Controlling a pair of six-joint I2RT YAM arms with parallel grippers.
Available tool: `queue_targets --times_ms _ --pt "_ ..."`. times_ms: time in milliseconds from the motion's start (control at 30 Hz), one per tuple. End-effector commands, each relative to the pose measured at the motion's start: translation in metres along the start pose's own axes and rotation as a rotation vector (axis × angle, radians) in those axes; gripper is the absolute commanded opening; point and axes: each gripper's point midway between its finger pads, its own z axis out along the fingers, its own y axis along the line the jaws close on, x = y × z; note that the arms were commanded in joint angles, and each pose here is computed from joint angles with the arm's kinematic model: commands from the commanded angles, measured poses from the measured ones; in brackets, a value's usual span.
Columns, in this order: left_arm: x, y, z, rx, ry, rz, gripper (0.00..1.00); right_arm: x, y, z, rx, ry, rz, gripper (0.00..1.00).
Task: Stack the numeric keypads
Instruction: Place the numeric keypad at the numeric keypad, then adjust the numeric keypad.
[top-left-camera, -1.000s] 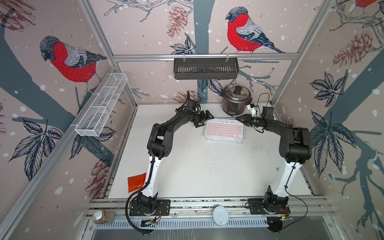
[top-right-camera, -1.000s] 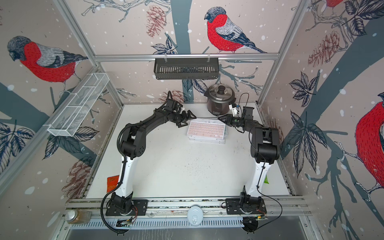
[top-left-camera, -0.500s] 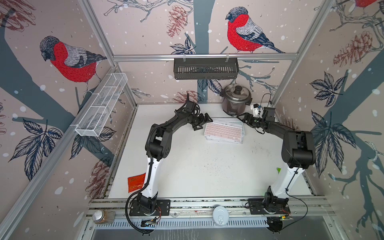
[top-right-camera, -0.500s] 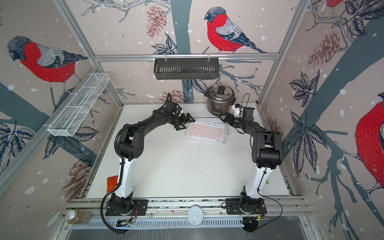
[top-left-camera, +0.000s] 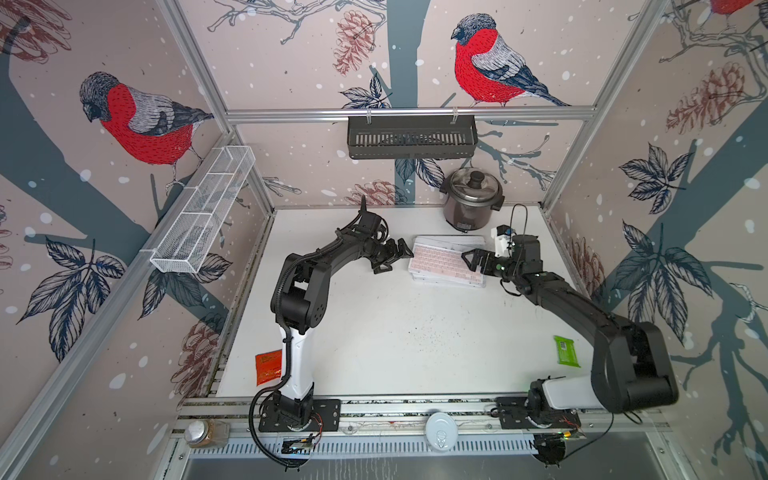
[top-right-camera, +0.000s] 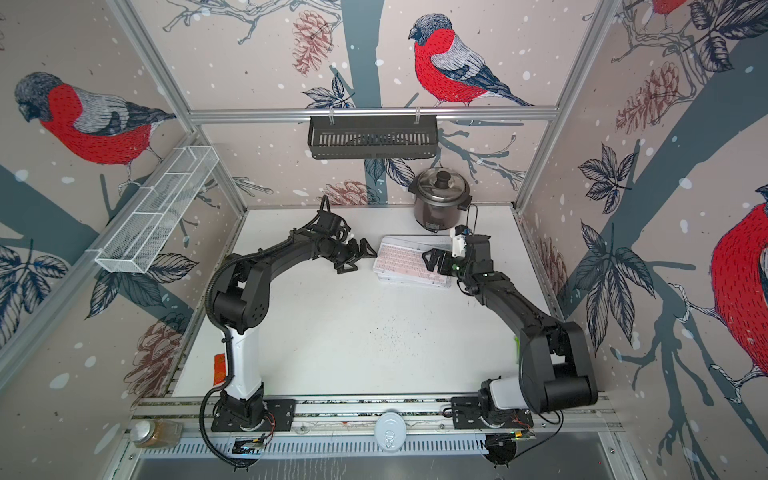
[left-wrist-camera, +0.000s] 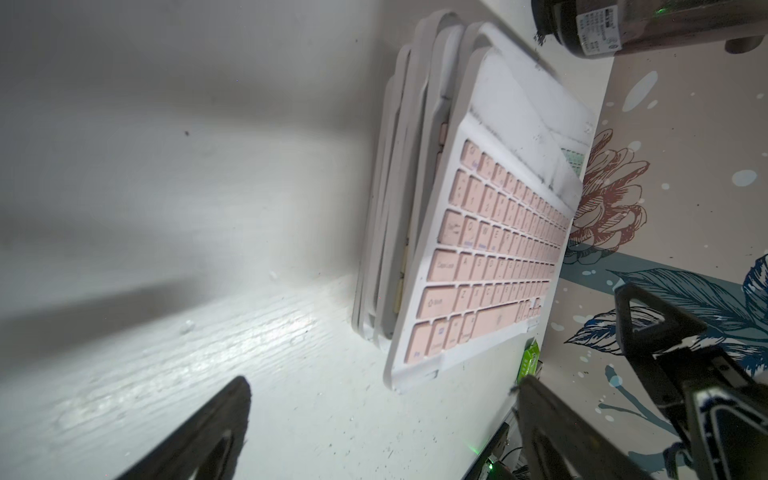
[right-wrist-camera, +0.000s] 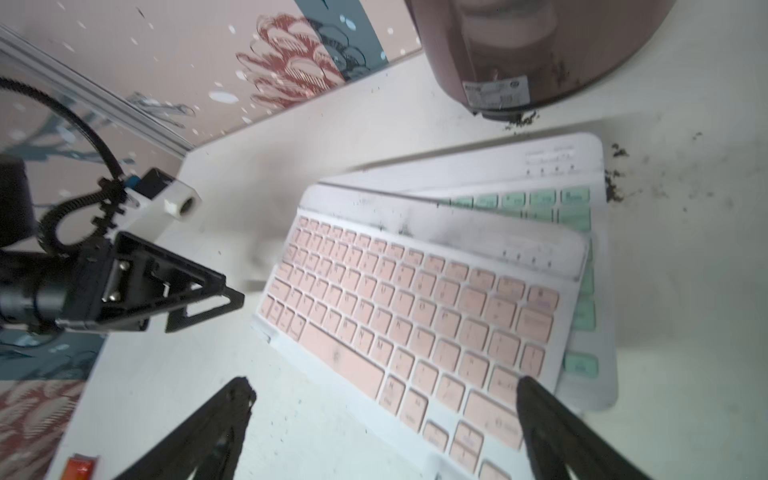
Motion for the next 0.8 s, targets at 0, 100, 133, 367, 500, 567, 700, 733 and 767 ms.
queue_targets --times_ms 0,100,133,367,500,567,700,733,767 --pt "0.001 -0.011 -0.003 0.050 -0.010 0.013 0.99 0.026 -0.029 -0.012 0.253 0.026 -0.075 1.00" --pt "0.002 -0.013 -0.004 0.061 -0.010 0.012 0.99 0.051 -0.027 -0.019 0.345 0.056 -0.108 1.00" --pt "0.002 -0.014 -0.003 0.063 -0.010 0.007 0.99 0.059 -0.027 -0.019 0.368 0.069 -0.114 1.00" --pt "-0.006 -0.029 0.000 0.115 -0.022 -0.009 0.99 0.092 -0.034 -0.010 0.514 0.140 -0.146 1.00" --pt "-0.005 -0.036 0.006 0.125 -0.012 -0.008 0.99 0.089 -0.039 0.003 0.537 0.148 -0.118 1.00" --pt "-0.004 -0.037 0.007 0.128 -0.009 -0.011 0.99 0.087 -0.045 0.009 0.558 0.160 -0.106 1.00" --pt "-0.001 -0.040 0.010 0.133 0.000 -0.007 0.99 0.079 -0.056 0.018 0.584 0.164 -0.080 1.00" --pt "-0.001 -0.040 0.010 0.132 0.001 -0.009 0.99 0.077 -0.059 0.020 0.588 0.164 -0.072 1.00" --pt "-0.001 -0.039 0.011 0.131 0.002 -0.010 0.99 0.076 -0.063 0.021 0.593 0.169 -0.060 1.00"
